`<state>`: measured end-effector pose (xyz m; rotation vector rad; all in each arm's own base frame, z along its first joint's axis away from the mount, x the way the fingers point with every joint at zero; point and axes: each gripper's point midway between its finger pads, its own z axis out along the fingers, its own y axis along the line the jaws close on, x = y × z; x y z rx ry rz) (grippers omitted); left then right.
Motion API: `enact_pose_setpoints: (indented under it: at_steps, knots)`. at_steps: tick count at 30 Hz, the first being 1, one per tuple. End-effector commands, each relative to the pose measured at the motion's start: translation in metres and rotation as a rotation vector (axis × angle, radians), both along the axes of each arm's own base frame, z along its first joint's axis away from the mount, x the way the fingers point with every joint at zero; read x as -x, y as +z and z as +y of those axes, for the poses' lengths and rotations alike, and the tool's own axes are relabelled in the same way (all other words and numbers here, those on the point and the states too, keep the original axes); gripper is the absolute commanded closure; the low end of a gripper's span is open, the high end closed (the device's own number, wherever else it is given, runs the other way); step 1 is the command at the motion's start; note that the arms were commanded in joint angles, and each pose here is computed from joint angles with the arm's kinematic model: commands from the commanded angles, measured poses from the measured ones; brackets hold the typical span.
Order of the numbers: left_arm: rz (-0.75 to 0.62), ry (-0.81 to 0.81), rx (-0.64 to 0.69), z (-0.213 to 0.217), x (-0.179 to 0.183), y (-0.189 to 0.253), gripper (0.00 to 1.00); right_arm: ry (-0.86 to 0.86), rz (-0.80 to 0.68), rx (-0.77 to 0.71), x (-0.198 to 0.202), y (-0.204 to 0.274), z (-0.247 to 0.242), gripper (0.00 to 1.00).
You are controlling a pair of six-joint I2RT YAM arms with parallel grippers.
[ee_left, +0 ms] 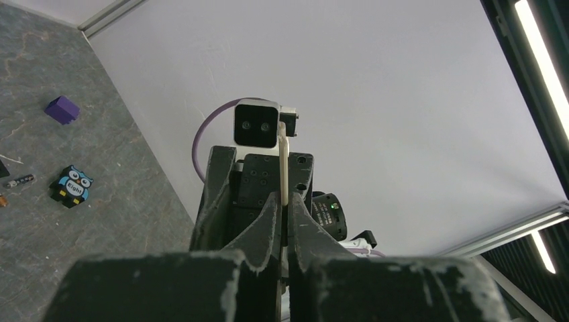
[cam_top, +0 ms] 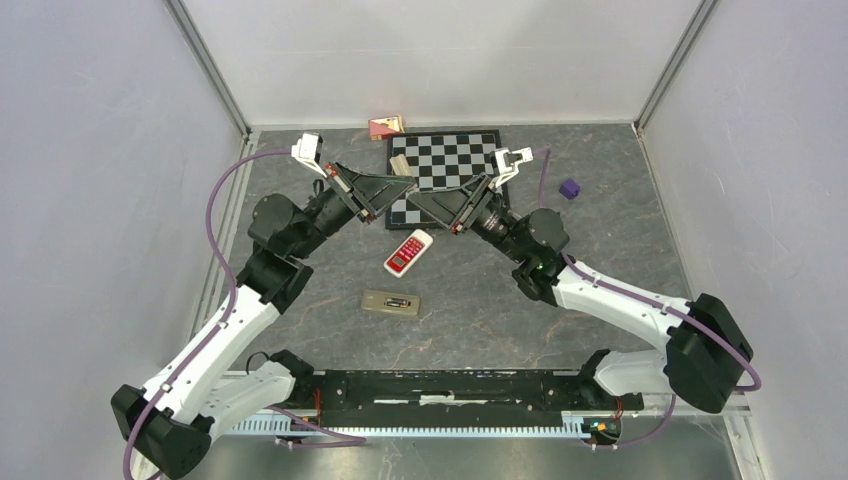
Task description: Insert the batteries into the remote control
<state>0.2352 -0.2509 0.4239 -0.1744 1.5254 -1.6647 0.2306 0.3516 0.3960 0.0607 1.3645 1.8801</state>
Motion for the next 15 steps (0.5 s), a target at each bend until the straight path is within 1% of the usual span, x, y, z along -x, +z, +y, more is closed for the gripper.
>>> enact_pose_setpoints:
  at_steps: [1,2,5,8,12,15]
  knots:
    - [0.002,-0.002,-0.010,-0.001,0.001,-0.005,0.98,-0.006,-0.105,-0.095,0.011,0.037,-0.011,0.46]
    - [0.006,0.000,-0.010,-0.001,0.000,-0.006,0.98,-0.007,-0.105,-0.100,0.011,0.037,-0.012,0.44]
    - [0.017,0.005,-0.008,-0.001,-0.002,-0.008,0.98,-0.010,-0.117,-0.105,0.012,0.040,-0.013,0.43]
    - [0.039,0.018,-0.001,0.001,-0.004,-0.011,0.98,-0.013,-0.142,-0.127,0.015,0.045,-0.016,0.50]
    - [0.042,0.007,0.019,-0.001,-0.004,-0.009,0.98,-0.007,-0.105,-0.104,0.011,0.037,-0.011,0.48]
    - [0.046,-0.005,0.032,-0.002,-0.003,-0.008,0.98,-0.001,-0.081,-0.109,0.009,0.034,-0.010,0.51]
